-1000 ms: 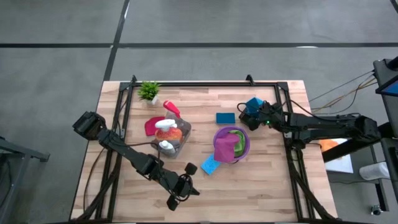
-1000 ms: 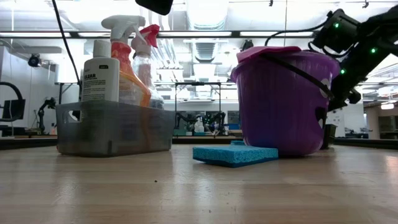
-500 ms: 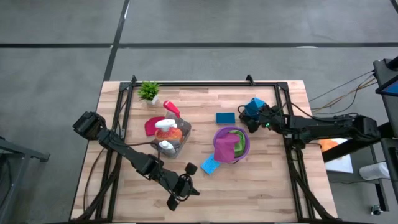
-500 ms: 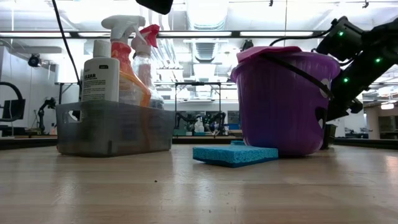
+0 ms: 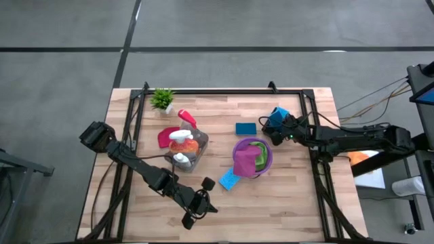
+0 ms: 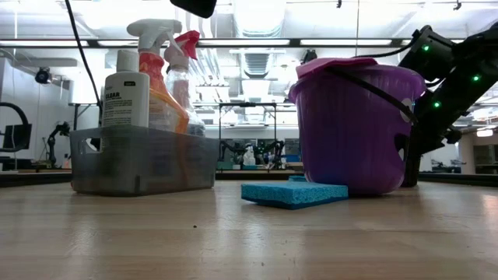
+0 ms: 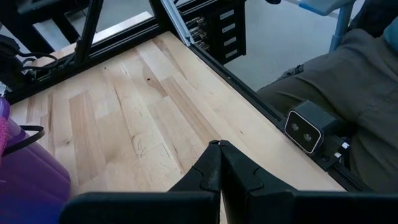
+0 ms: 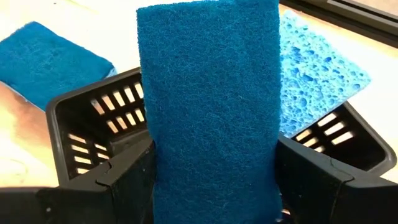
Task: Pick & Place Kitchen Items
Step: Put the blue sponge wipe into the black bin
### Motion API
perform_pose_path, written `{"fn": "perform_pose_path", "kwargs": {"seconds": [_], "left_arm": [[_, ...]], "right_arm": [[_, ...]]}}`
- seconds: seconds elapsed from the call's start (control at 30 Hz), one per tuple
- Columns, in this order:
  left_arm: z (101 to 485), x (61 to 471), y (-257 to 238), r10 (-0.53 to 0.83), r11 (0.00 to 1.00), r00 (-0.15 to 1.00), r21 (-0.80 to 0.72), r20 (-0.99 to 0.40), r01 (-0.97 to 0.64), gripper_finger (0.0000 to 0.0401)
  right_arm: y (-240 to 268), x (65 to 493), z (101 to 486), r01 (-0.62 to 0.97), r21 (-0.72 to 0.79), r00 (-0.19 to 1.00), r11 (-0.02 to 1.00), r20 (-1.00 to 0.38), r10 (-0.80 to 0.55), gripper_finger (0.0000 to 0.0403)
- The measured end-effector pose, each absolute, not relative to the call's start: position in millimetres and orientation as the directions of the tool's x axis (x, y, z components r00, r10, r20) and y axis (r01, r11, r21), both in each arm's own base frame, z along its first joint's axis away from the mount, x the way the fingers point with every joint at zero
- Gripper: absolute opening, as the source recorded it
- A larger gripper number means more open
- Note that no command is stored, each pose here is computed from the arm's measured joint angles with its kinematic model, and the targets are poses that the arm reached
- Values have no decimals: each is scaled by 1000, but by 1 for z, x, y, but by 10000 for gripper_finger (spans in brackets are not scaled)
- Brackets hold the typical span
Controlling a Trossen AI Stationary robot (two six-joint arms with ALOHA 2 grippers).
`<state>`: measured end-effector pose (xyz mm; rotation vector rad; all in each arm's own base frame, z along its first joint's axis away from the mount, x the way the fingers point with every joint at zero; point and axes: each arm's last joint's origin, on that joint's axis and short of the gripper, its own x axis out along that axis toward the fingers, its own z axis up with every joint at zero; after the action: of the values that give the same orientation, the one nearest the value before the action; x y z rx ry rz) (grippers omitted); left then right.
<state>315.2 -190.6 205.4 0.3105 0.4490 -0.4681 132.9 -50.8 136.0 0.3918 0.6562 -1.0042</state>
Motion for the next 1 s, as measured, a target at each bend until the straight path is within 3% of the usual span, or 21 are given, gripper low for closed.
{"fn": "perform_pose_path", "kwargs": {"seconds": [1.0], "left_arm": [[205, 315, -191, -362, 848, 799, 185, -481, 496, 1]], "right_arm": [[-47, 116, 155, 872, 79, 431, 484, -594, -679, 291]]}}
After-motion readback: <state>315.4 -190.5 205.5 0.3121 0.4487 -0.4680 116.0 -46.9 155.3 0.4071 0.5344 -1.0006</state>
